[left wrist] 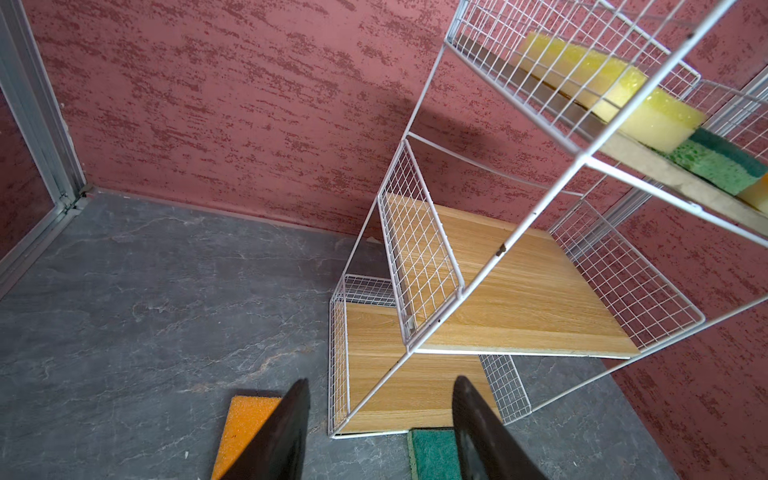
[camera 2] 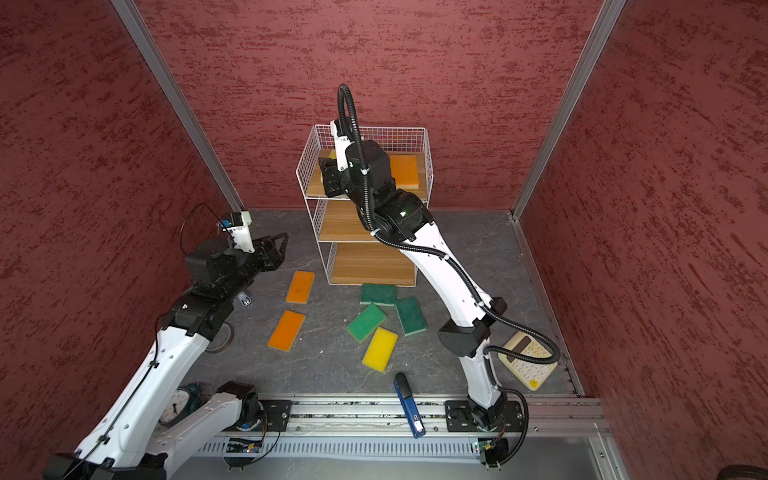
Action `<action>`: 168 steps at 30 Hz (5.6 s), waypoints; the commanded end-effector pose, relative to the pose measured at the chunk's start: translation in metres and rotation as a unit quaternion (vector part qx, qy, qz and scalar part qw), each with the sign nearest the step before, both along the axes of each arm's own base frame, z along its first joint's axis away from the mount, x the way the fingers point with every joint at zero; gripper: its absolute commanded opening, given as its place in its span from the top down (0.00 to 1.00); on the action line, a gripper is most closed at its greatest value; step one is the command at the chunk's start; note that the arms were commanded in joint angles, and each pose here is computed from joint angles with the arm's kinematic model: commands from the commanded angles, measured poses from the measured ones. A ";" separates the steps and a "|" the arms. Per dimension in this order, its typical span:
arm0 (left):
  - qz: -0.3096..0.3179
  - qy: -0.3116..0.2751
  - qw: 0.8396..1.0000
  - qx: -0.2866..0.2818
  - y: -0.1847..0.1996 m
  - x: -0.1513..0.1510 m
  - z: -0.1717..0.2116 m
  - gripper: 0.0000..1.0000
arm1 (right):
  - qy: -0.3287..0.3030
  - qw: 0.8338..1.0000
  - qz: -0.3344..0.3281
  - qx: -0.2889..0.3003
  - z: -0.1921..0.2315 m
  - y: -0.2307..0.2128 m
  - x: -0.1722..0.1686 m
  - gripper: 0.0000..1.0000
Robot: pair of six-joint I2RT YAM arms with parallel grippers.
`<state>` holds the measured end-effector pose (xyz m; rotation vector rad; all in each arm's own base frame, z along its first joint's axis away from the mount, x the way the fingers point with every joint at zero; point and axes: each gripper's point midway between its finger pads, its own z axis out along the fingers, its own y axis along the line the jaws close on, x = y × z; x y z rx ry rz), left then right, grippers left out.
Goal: Place and organize the cleaning sponges onto the shelf
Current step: 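Push the yellow sponge on the top shelf with the right gripper tips, then raise the left gripper to the top shelf while the right gripper withdraws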
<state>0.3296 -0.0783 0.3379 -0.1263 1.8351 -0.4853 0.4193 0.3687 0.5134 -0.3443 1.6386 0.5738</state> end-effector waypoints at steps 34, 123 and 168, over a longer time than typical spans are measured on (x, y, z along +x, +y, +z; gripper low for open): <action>-0.018 -0.007 0.999 -0.028 -0.002 -0.007 0.008 0.43 | -0.012 0.991 -0.099 -0.089 -0.043 0.005 0.026 0.49; -0.064 -0.016 0.996 -0.060 -0.021 -0.012 0.035 0.53 | -0.082 0.981 0.002 -0.174 -0.012 0.005 -0.012 0.42; -0.133 -0.005 0.965 0.228 -0.164 0.058 0.148 0.41 | 0.073 0.996 -0.053 -0.025 -0.082 -0.223 -0.114 0.32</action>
